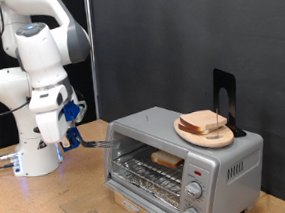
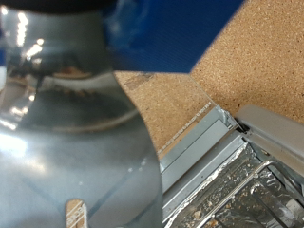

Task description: Make a piece of toast with the oven

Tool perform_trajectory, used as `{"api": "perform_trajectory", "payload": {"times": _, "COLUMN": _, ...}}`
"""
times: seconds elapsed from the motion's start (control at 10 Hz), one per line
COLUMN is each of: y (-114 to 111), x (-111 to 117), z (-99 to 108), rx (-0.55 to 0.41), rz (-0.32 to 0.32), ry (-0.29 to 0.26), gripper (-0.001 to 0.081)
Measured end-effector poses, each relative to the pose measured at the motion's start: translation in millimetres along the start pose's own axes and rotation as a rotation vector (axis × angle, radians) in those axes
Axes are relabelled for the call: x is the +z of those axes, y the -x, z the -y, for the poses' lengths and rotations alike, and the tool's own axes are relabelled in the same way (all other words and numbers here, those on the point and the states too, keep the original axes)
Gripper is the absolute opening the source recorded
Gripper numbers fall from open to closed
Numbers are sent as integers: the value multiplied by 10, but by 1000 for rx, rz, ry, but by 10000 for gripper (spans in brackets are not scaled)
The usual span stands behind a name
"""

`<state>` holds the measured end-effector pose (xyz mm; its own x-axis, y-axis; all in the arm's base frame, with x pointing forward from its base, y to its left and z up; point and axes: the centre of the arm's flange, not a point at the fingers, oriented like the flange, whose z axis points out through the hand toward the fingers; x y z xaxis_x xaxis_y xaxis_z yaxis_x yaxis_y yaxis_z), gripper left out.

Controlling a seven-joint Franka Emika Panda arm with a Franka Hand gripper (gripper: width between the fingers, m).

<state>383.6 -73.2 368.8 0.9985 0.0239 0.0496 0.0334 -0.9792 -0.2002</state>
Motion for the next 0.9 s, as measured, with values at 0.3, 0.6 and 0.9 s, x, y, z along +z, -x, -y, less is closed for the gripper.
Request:
{"api": "perform_trajectory", "payload": {"times": 0.3, "y": 26, "x": -62, "z": -21, "rx": 11, "rz": -15, "ry": -7, "gripper": 468}}
{"api": "perform_trajectory", "payload": {"times": 0.6, "y": -40, "x": -70, "z": 190, "rx": -28, "rz": -37, "ry": -77, "gripper": 468}}
{"api": "perform_trajectory", "payload": {"times": 0.9, "y": -150, "x": -232, "z": 723, "rx": -101, "rz": -45, "ry": -188, "gripper": 468}}
